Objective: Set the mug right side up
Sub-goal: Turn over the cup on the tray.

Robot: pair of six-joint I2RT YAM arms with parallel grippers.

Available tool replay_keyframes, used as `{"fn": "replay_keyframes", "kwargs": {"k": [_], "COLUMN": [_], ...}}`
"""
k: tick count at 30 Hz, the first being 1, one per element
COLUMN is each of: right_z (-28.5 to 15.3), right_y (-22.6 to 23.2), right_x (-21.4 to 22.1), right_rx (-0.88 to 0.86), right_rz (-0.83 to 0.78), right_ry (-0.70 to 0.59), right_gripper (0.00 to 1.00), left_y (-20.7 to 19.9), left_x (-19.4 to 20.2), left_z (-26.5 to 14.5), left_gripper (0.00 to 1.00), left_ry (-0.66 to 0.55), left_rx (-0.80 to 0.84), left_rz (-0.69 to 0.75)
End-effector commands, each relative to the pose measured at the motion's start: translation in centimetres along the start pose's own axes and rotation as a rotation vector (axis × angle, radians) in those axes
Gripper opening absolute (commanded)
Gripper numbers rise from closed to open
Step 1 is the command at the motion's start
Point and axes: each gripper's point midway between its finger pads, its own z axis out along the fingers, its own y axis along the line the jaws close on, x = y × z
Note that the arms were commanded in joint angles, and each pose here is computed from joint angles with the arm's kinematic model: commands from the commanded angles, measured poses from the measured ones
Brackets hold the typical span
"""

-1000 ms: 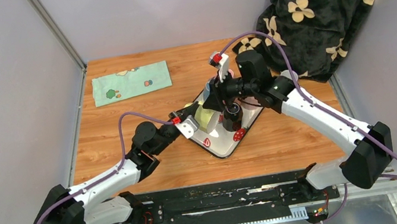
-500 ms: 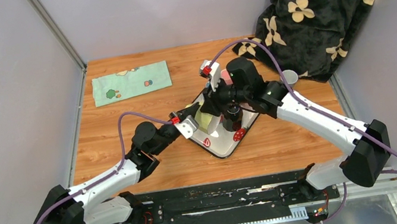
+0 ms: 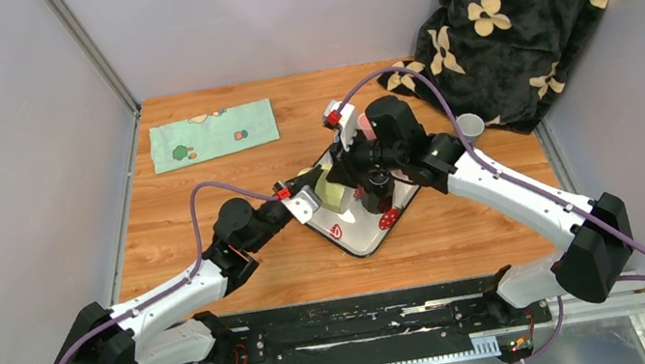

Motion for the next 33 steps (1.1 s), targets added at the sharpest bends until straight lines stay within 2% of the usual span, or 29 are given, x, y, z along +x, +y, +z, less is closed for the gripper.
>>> {"fn": "replay_keyframes", "kwargs": {"k": [1, 3, 5, 6, 10, 13, 16, 24, 30, 33], "right_z": [0.6, 0.5, 0.3, 0.1, -0.6, -0.9, -1.1, -2.3, -2.6, -2.7], "right_y": [-0.2, -0.2, -0.2, -0.2, 0.0, 0.2, 0.5, 2.4, 2.9, 3.2], "right_x": [0.9, 0.4, -0.2, -0.6, -1.9, -2.3, -2.6, -3.6, -3.3, -3.0], "right_rx": [0.017, 0.021, 0.025, 0.027, 0.028, 0.02, 0.0, -0.081, -0.113, -0.133], "right_rz": [-0.002, -0.018, -0.036, -0.047, -0.103, -0.149, -0.196, -0.401, -0.476, -0.51], "right_ry": [0.025, 0.0, -0.048, -0.079, -0.166, -0.172, -0.196, -0.314, -0.303, -0.299], "right_gripper": [0.0, 0.0, 0.0, 0.0, 0.0, 0.0, 0.0, 0.0, 0.0, 0.0], "left_y": [4.1, 4.1, 4.0, 3.9, 3.1, 2.2, 1.7, 0.6, -0.1, -0.3], "left_x": [-5.8, -5.9, -6.1, -6.2, -6.4, -6.9, -7.2, -7.9, -8.4, -7.8], "left_z": [-0.1, -0.3, -0.6, -0.8, -1.5, -2.5, -3.7, -6.4, -7.3, -7.4], "left_gripper": [0.01, 0.16, 0.43, 0.54, 0.74, 0.82, 0.86, 0.86, 0.88, 0.88], "left_ry": [-0.169, -0.17, -0.168, -0.165, -0.14, -0.129, -0.105, -0.022, -0.026, -0.006], "left_rx": [-0.138, -0.14, -0.13, -0.123, -0.069, -0.01, 0.017, 0.093, 0.133, 0.143], "left_rz": [0.016, 0.003, -0.006, -0.01, -0.047, -0.087, -0.134, -0.257, -0.265, -0.224]}}
